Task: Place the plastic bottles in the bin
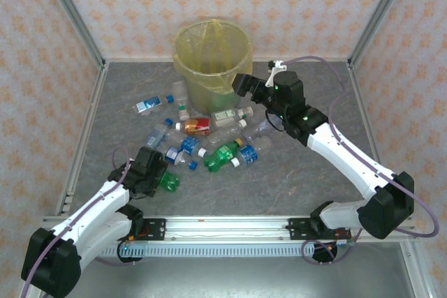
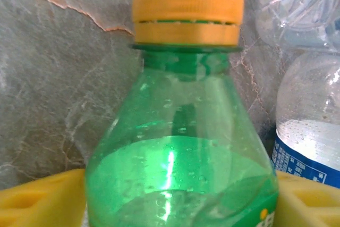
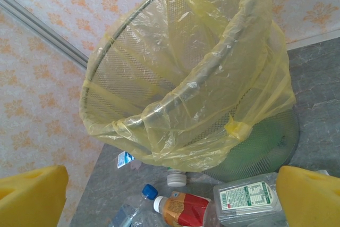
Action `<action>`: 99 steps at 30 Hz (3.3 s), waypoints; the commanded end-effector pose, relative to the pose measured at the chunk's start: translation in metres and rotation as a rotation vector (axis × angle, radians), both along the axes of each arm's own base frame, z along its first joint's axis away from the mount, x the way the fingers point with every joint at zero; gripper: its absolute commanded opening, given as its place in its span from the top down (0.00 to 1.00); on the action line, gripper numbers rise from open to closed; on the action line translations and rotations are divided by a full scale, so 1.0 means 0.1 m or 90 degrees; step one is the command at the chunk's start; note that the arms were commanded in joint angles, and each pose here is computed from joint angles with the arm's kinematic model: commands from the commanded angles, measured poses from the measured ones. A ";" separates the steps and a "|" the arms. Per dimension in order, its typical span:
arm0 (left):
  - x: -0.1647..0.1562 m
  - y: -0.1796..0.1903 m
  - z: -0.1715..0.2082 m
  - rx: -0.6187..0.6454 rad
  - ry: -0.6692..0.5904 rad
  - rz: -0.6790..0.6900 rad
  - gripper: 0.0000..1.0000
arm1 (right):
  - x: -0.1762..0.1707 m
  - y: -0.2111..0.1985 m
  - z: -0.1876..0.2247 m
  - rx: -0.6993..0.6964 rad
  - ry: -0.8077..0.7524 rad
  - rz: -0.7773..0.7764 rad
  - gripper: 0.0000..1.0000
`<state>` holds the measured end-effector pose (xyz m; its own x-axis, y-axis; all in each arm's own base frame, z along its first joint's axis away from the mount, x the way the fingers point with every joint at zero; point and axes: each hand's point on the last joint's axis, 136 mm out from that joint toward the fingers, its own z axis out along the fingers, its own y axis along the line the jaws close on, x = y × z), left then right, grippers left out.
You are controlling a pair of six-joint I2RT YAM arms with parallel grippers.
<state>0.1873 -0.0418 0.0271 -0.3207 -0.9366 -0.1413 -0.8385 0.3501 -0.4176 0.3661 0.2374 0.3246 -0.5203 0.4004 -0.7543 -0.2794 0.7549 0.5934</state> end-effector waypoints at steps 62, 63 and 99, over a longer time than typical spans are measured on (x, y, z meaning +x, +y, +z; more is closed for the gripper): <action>3.35 -0.86 3.68 0.426 -0.433 -0.288 0.45 | -0.40 -0.38 0.45 -0.015 -0.048 -0.071 0.00; 3.36 -0.87 3.65 0.427 -0.429 -0.291 0.45 | -0.40 -0.37 0.45 -0.013 -0.048 -0.071 0.00; 2.92 -0.88 3.90 0.393 -0.467 -0.332 0.01 | -0.34 -0.63 -0.34 -0.051 0.101 -0.190 0.00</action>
<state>0.4936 -0.1245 0.4049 -0.3058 -0.4236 -0.8527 -0.1954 0.9045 -0.3792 0.3332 0.1866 0.3173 -0.4842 0.4700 -0.7380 -0.0645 0.8220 0.5658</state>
